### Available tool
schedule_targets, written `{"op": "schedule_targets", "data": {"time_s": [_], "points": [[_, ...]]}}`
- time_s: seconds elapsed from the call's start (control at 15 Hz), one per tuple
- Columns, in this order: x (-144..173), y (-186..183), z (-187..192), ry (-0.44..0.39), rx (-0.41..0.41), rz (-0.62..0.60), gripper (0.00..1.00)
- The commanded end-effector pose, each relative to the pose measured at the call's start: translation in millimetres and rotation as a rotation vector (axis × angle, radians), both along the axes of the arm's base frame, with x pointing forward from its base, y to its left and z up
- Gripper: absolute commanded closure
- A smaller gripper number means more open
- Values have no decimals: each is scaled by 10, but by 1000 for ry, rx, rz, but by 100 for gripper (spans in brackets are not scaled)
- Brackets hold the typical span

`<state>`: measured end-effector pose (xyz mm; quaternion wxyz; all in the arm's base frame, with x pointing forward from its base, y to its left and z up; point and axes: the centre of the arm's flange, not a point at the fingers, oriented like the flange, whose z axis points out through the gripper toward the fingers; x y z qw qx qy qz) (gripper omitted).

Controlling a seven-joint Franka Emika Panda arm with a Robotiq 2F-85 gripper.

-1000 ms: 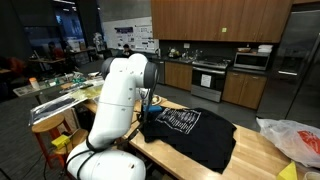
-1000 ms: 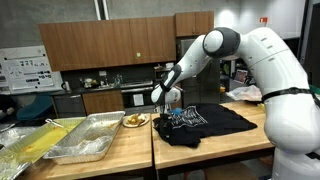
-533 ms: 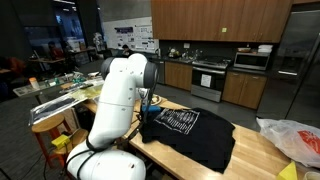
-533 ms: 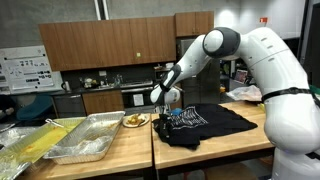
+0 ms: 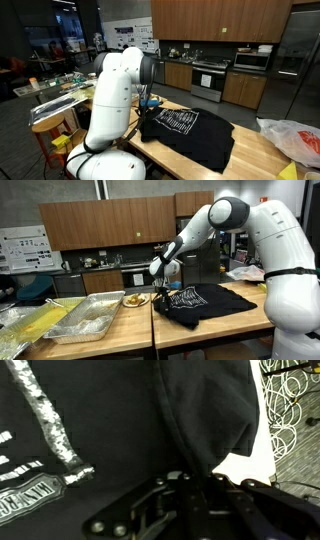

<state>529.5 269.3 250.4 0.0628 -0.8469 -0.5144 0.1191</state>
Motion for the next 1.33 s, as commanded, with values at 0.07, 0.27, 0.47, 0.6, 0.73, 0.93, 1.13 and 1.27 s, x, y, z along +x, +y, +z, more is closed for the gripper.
{"op": "schedule_targets", "data": {"time_s": [0.07, 0.27, 0.47, 0.6, 0.73, 0.93, 1.13, 1.27], "points": [[-33, -183, 784, -1, -32, -66, 97], [126, -325, 1207, 23, -42, -121, 97], [339, -522, 1548, 59, -53, -181, 97], [540, -704, 1731, 98, -54, -229, 97], [744, -900, 1881, 143, -49, -278, 97], [1057, -1206, 2127, 197, -35, -343, 97], [1403, -1488, 2340, 253, -27, -392, 97], [1599, -1704, 2463, 289, -21, -415, 97]]}}
